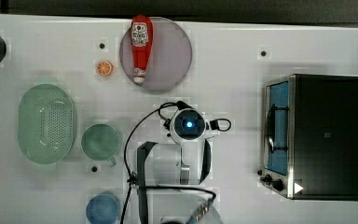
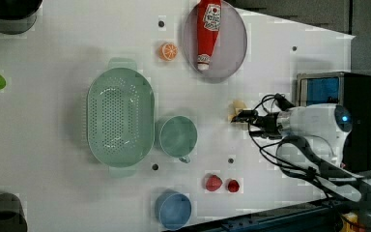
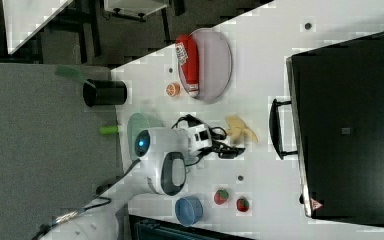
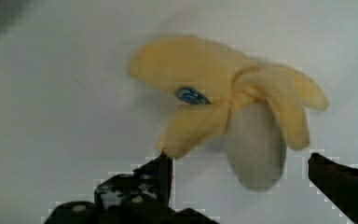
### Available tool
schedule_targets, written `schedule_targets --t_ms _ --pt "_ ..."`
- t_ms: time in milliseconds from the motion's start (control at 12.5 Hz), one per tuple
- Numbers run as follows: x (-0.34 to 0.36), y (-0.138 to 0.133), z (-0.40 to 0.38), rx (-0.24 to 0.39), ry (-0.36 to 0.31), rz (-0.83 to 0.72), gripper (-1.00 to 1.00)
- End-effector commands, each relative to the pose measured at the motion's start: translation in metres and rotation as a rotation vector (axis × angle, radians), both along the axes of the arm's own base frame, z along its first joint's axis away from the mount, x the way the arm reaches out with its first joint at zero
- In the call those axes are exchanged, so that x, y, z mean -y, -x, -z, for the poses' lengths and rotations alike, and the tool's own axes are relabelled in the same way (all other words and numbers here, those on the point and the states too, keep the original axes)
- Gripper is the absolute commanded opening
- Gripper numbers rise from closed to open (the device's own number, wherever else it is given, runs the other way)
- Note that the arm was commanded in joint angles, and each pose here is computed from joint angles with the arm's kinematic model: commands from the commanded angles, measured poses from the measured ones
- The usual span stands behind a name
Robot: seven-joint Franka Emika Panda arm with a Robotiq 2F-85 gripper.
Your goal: Pick Banana and place it in mug.
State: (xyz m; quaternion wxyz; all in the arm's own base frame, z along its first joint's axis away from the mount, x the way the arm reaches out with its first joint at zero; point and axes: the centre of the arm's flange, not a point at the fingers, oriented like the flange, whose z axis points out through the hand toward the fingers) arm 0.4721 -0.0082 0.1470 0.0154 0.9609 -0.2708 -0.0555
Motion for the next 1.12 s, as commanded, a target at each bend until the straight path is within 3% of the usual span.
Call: schedule_targets --t_ms 80,480,880,1120 --pt "0.009 -0.012 -0.001 0.072 0.001 -0.02 0.93" --pt "0.012 -0.013 0.001 0.088 0.005 -0.014 -0.25" --pt "0.017 -0.027 -0.054 0.175 0.01 -0.007 -0.26" --pt "0.017 -0.026 -0.127 0.153 0.006 -0.004 -0.26"
